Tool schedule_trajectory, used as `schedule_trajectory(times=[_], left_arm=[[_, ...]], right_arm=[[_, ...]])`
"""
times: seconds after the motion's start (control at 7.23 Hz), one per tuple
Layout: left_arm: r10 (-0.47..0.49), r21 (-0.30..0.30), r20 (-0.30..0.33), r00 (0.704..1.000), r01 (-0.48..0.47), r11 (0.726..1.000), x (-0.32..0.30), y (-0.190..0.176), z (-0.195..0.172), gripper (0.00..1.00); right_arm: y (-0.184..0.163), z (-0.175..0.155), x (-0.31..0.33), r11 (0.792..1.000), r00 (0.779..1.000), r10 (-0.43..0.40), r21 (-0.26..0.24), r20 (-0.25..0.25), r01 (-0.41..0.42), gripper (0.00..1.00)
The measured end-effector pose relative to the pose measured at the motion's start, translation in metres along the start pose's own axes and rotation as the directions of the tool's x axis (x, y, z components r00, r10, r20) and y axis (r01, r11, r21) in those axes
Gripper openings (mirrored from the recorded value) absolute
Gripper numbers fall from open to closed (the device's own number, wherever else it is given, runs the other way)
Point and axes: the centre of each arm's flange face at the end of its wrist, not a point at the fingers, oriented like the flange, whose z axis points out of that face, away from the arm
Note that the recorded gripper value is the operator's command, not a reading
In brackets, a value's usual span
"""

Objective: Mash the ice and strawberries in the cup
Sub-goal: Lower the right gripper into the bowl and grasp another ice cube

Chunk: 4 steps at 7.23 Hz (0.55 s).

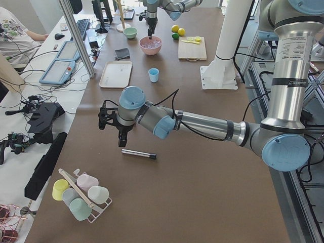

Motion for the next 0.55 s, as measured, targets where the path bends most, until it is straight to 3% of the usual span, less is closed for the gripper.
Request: schedule_trajectory(times=[0.55], left_arm=[[0.002, 0.000, 0.000, 1.000, -0.002, 1.000, 0.001, -0.001, 0.000, 0.97]], right_arm=[[0.026, 0.028, -0.020, 0.998, 0.999, -0.045, -0.033, 0.014, 0.046, 0.86]])
